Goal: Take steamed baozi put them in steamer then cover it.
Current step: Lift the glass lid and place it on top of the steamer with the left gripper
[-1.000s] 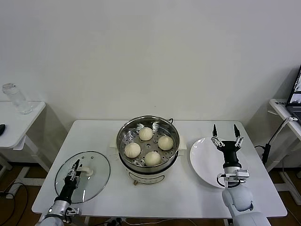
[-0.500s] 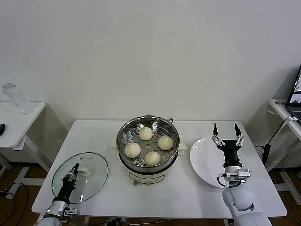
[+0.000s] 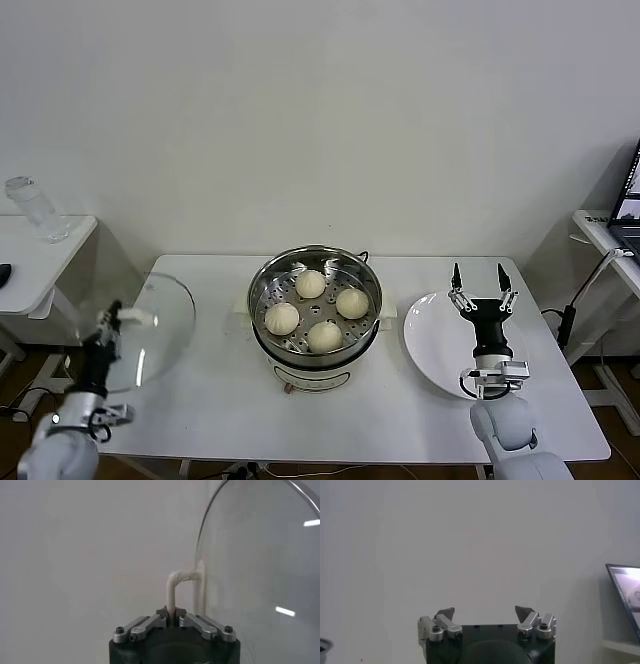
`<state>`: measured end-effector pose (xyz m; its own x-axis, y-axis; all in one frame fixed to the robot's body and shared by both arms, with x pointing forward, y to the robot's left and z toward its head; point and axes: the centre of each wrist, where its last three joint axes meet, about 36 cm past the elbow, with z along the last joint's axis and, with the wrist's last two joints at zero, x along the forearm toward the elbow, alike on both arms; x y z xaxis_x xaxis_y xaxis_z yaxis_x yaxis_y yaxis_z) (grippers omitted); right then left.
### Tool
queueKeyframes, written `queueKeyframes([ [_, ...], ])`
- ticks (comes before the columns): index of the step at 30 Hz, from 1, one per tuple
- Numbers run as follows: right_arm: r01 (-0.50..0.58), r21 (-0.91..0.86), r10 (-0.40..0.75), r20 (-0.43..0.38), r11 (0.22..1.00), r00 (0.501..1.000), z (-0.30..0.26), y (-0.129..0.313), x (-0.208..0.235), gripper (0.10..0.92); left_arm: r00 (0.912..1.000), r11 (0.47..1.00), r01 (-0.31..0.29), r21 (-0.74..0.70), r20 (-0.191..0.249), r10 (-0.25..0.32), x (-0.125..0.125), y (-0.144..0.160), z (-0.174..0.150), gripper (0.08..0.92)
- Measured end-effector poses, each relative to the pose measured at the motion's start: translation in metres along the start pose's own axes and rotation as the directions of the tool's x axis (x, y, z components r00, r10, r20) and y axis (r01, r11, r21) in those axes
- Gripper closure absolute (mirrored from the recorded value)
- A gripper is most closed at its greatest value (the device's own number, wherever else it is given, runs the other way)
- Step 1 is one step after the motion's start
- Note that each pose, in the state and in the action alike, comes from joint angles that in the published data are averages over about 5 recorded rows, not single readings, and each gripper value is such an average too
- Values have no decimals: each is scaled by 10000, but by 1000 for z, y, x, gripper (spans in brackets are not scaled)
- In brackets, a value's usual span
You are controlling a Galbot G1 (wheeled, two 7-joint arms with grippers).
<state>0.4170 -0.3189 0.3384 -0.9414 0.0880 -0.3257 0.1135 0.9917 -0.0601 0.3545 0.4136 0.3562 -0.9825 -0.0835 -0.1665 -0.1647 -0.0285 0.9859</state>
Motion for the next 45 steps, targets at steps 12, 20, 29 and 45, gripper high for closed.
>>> queueKeyframes([
  [12,-217,61,219,-242,9997,9995,0,0,0,200,9843,9841,1587,796,647,-1640,-27,99,-78,811],
  [20,-444,254,460,-651,9987,9968,8,1,2,200,9842,9730,1188,1977,1059,-1417,-34,115,-160,811],
  [29,-489,506,546,-1197,9975,9913,15,2,6,200,9903,9676,134,2522,1308,-478,-46,115,-236,811],
  [45,-562,760,675,-1554,9955,9855,23,3,8,200,9828,9770,-1140,1803,1640,844,-43,108,-309,811],
])
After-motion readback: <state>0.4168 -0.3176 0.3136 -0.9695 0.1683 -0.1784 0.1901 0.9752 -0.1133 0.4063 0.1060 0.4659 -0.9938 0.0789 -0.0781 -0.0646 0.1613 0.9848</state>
